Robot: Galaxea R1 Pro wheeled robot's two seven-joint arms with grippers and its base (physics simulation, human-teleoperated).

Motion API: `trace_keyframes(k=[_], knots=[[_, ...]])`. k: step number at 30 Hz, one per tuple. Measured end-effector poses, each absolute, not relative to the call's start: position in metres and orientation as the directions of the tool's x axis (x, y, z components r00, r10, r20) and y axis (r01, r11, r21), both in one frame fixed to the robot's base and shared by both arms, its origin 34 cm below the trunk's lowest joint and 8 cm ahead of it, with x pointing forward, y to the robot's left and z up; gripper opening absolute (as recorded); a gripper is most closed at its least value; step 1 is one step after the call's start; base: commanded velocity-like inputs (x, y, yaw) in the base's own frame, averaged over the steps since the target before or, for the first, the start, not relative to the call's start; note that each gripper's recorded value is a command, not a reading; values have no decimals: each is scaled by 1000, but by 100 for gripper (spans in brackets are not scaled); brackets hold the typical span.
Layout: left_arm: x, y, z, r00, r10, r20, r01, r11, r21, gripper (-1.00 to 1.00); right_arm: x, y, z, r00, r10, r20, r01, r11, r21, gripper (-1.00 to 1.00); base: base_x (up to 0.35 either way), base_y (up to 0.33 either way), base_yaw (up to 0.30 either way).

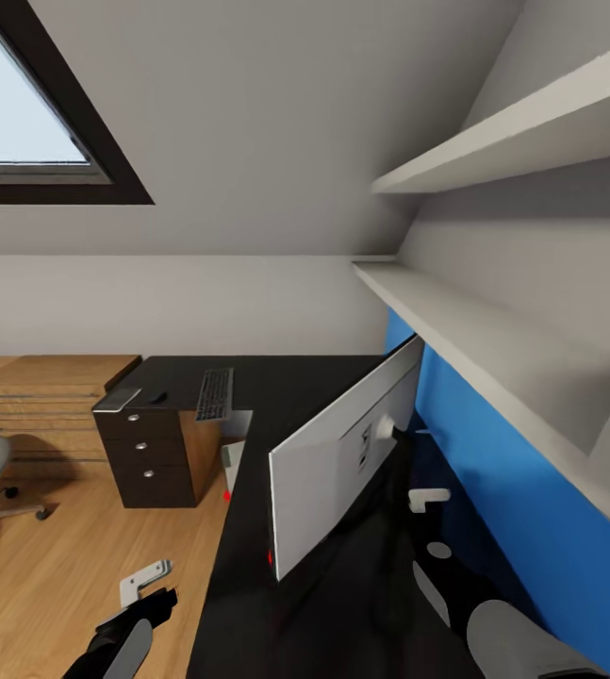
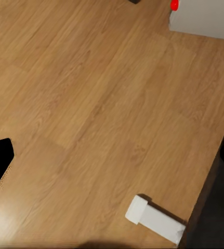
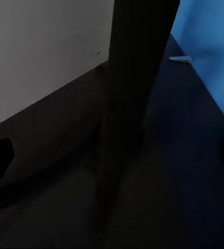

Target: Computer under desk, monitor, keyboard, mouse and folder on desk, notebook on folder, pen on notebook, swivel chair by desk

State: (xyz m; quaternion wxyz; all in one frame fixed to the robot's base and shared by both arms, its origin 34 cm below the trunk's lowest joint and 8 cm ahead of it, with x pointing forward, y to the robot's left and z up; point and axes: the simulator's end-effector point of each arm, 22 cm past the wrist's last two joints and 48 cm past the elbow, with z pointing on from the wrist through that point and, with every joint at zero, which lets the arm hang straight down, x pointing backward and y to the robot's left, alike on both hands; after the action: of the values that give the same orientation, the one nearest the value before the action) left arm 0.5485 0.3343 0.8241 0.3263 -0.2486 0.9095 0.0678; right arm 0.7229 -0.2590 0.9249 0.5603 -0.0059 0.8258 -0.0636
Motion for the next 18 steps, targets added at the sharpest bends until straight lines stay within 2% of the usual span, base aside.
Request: trace_keyframes(k=[18], knots=[[548, 337, 824, -663, -408, -627, -499, 866, -37, 100, 733, -257, 946, -323, -77, -943, 65, 993, -103, 100, -249, 254, 0]])
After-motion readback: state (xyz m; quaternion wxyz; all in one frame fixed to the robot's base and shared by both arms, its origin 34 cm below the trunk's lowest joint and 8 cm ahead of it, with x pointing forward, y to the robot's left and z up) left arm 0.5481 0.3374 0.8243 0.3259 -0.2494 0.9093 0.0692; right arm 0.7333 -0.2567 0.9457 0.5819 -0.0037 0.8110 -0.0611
